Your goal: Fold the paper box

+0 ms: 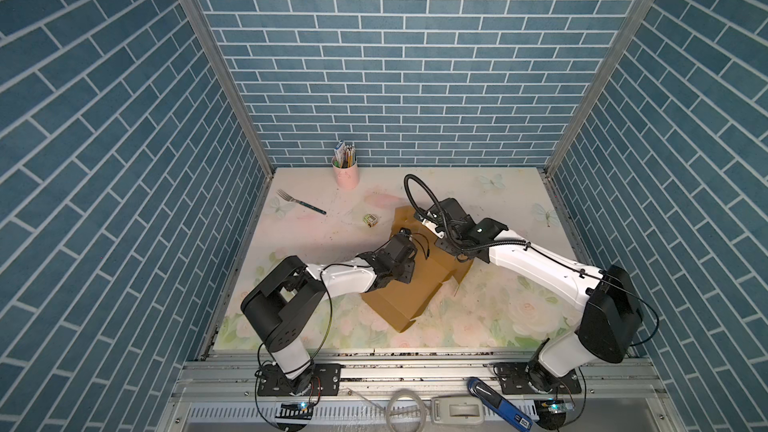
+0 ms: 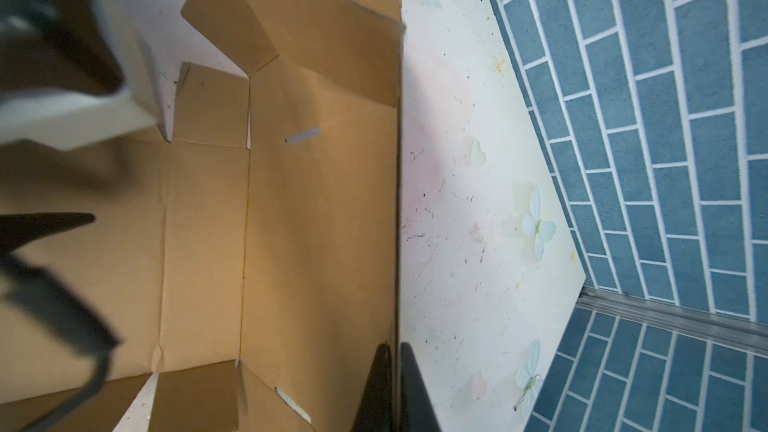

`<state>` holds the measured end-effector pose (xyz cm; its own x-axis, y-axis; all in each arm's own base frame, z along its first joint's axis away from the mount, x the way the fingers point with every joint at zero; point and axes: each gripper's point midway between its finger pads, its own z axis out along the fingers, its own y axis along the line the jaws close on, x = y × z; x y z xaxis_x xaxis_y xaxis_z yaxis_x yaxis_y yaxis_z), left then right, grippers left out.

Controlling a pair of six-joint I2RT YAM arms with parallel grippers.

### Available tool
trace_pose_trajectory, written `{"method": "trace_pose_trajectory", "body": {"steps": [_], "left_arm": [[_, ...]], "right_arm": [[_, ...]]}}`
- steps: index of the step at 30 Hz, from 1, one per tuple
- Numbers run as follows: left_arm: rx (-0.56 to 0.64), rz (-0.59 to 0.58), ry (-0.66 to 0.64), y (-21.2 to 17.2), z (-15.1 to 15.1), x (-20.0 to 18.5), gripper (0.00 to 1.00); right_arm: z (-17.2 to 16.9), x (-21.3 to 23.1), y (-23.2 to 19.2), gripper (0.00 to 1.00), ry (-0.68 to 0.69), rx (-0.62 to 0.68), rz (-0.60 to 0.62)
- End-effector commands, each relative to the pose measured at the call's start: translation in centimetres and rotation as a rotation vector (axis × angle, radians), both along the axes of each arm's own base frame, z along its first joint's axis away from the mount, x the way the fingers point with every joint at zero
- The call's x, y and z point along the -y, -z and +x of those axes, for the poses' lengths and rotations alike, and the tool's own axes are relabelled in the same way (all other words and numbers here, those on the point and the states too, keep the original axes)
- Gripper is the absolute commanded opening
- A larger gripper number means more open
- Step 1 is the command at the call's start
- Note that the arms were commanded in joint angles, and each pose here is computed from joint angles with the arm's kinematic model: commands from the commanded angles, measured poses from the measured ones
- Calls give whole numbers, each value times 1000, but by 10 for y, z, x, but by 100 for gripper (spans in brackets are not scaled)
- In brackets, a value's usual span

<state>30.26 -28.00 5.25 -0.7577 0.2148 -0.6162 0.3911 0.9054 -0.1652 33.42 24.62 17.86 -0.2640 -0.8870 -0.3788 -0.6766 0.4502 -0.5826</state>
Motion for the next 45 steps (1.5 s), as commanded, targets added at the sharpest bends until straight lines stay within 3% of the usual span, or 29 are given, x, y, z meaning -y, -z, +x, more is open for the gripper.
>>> {"method": "trace_pose_trajectory", "body": {"steps": [1,9,19,26,34,45], "left_arm": [[51,-66,-2,-28,4,-1,48],[106,-158,-110,-70,23,-41,49],[102,-199,-237,-71,56,-80,49],[59,-191,-205,-48,65,-74,49],[-33,-270,-117,-23,54,-52,48],[-121,-320,-110,6,54,-37,48]], "right_arm": [[4,10,0,7,-33,26,-80],[12,13,-5,7,-66,84,-129],[17,15,-8,7,-80,165,-164],[18,12,-14,7,-93,190,-159],[21,7,-18,7,-103,213,-157],[21,-1,-19,7,-112,232,-120]]}}
